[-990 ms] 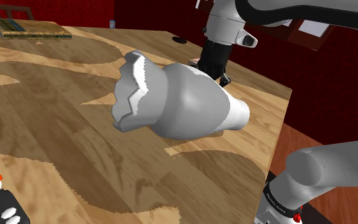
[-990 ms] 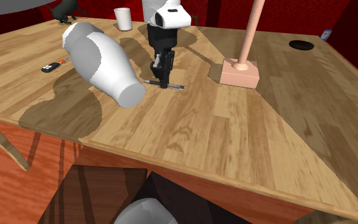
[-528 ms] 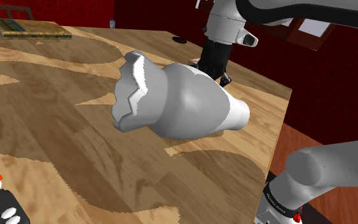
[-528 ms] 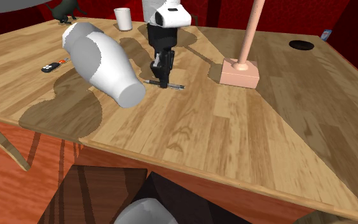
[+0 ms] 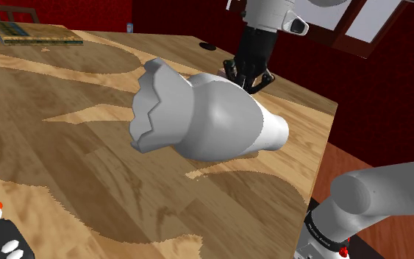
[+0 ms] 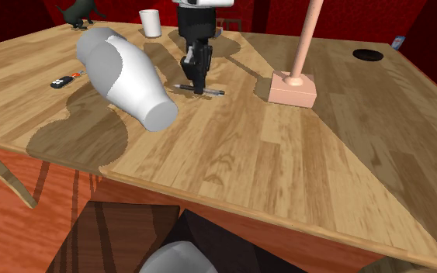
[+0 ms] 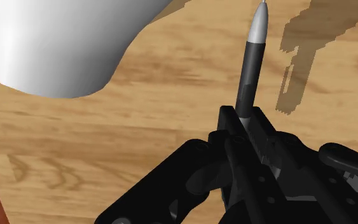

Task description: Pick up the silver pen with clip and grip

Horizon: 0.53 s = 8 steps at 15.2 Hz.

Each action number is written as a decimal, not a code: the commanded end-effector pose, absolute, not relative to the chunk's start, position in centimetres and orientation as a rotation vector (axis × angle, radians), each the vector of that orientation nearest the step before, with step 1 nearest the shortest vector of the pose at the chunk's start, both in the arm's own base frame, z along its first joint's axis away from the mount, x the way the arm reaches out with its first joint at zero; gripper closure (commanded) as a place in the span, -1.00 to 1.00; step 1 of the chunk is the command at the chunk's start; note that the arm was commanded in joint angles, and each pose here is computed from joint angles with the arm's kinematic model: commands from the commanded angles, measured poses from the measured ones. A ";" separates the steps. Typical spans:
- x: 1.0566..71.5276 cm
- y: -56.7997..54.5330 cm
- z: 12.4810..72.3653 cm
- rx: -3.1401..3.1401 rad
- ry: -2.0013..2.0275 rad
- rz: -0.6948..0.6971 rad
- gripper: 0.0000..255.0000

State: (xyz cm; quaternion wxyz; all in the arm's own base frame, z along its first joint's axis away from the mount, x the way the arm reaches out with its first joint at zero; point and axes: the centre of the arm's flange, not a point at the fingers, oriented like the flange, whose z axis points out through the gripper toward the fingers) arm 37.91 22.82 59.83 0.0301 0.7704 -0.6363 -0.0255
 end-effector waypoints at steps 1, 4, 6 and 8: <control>37.9 22.8 60.9 2.375 -1.962 -0.079 1.00; 37.9 22.8 62.5 2.375 -1.962 -0.079 1.00; 37.9 22.8 63.6 2.375 -1.962 -0.079 1.00; 37.9 22.8 63.7 2.375 -1.962 -0.079 1.00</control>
